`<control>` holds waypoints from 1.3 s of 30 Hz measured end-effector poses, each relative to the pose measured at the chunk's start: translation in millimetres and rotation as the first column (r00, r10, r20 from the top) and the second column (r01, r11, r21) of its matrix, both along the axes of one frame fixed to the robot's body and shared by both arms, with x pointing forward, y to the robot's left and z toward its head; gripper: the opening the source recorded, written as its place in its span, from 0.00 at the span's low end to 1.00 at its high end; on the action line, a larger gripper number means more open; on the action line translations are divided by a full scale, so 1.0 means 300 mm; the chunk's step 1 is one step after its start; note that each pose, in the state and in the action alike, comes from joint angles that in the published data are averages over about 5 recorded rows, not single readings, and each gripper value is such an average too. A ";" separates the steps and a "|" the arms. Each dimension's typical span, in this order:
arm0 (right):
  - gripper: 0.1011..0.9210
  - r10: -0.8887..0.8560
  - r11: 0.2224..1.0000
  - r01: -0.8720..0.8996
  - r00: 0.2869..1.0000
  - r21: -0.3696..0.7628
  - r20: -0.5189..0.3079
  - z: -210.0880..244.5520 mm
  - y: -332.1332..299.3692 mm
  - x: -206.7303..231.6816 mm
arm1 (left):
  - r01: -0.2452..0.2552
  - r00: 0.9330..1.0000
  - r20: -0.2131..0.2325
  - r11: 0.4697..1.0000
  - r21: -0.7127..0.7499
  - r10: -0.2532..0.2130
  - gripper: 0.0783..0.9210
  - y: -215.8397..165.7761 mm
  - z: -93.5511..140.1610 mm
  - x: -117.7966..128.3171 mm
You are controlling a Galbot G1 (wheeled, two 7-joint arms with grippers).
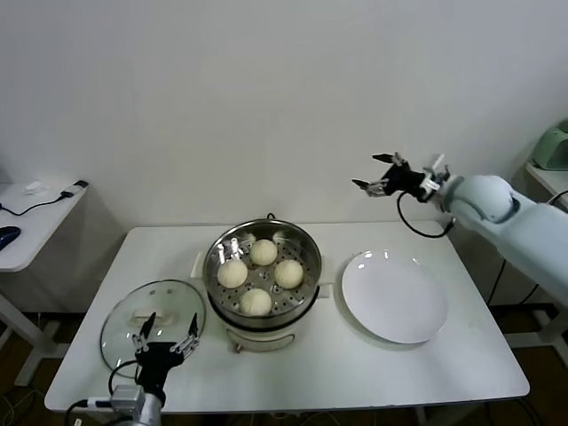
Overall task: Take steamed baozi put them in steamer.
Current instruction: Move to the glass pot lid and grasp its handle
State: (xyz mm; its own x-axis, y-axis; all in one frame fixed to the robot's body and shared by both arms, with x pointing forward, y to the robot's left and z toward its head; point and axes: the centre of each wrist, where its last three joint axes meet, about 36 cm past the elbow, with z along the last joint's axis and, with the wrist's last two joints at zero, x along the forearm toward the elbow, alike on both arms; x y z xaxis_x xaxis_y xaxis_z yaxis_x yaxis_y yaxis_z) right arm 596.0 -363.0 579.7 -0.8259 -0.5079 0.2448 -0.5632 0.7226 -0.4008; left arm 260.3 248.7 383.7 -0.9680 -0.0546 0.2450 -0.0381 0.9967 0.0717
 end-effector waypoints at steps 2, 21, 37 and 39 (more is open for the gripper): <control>0.88 -0.031 0.998 0.030 0.999 0.051 0.029 -0.053 -0.015 -0.038 | -0.004 1.000 0.006 1.000 -0.001 0.004 0.88 0.001 0.000 0.003; 0.88 -0.359 0.832 0.315 0.933 0.457 0.011 -0.684 -0.015 -0.559 | -0.035 0.998 0.046 0.998 0.058 0.033 0.88 0.027 -0.013 0.023; 0.88 -0.468 0.746 0.495 0.866 0.446 -0.177 -0.934 0.113 -0.979 | -0.074 0.991 0.133 0.876 0.477 0.011 0.88 0.112 -0.085 0.018; 0.88 -0.478 0.740 0.510 0.858 0.439 -0.190 -0.940 0.119 -1.004 | -0.076 0.991 0.136 0.816 0.573 -0.003 0.88 0.128 -0.100 0.014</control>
State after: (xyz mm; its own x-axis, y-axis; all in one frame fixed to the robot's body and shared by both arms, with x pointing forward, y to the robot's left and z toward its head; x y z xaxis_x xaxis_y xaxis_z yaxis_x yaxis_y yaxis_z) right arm 294.7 -327.4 297.6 -0.9840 -0.0971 0.1492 -0.0872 0.9936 0.0718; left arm 264.4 287.2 353.8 -0.9825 -0.1830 0.0347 -0.1218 0.7721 0.6237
